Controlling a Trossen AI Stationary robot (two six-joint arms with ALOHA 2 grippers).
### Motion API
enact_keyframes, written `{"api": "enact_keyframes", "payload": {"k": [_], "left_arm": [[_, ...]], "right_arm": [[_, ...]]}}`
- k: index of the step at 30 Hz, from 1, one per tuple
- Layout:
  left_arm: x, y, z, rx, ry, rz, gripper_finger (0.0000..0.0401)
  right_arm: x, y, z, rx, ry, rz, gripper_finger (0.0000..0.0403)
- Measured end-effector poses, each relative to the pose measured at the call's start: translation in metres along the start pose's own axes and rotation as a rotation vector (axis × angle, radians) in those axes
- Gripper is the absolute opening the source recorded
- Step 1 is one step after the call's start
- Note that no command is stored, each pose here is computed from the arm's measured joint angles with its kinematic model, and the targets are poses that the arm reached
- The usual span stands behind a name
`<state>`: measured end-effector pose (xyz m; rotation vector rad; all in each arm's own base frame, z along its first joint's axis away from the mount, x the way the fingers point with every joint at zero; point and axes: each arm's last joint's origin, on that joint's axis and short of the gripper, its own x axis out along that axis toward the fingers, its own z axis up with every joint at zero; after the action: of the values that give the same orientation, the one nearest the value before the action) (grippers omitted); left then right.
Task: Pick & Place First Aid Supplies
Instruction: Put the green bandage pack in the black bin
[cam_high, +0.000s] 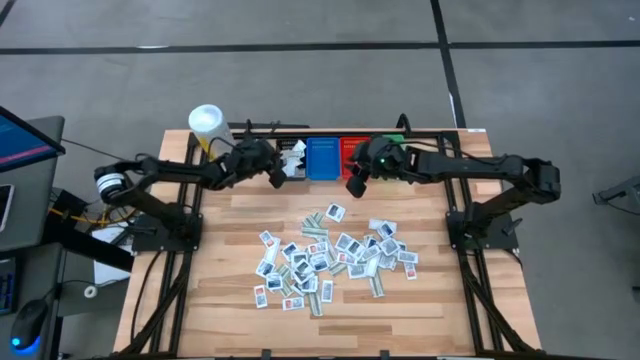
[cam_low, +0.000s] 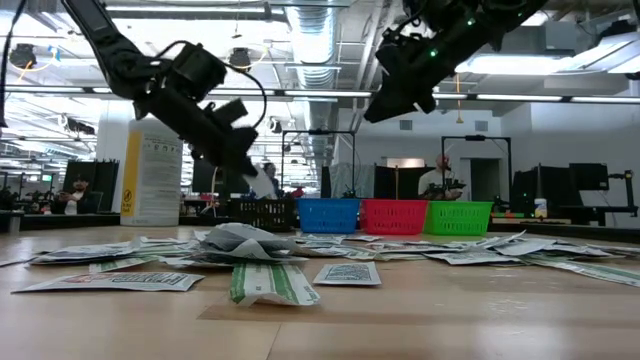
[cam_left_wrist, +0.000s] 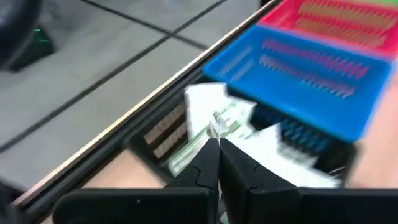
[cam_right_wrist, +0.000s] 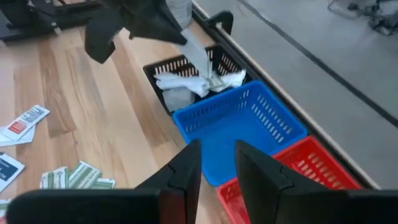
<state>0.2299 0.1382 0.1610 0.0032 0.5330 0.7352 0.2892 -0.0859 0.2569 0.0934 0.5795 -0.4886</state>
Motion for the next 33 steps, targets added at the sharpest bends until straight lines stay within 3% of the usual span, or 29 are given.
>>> {"api": "enact_keyframes", "payload": {"k": [3,7,14,27,33], "left_arm": [[0.001,-0.002,-0.002,0.042,0.016,0.074,0.0007],[0.002,-0.003,-0.002,0.068,0.014,0.075,0.0006],[0.002,-0.008,-0.002,0.063,-0.003,-0.098,0.0015],[0.001,-0.011,-0.008,0.061,0.053,-0.199,0.0046],[0.001,-0.012,-0.011,0.002,0.086,-0.214,0.0077]], "right_arm": [[0.003,0.001,-0.001,0.0,0.003,0.0,0.0091],[0.003,0.001,0.0,0.001,-0.002,0.0,0.0091],[0.003,0.0,0.0,0.002,-0.002,-0.001,0.0091],[0.003,0.001,-0.001,-0.001,0.002,0.0,0.0091],[0.003,0.001,-0.002,-0.004,0.017,0.001,0.0091]]}}
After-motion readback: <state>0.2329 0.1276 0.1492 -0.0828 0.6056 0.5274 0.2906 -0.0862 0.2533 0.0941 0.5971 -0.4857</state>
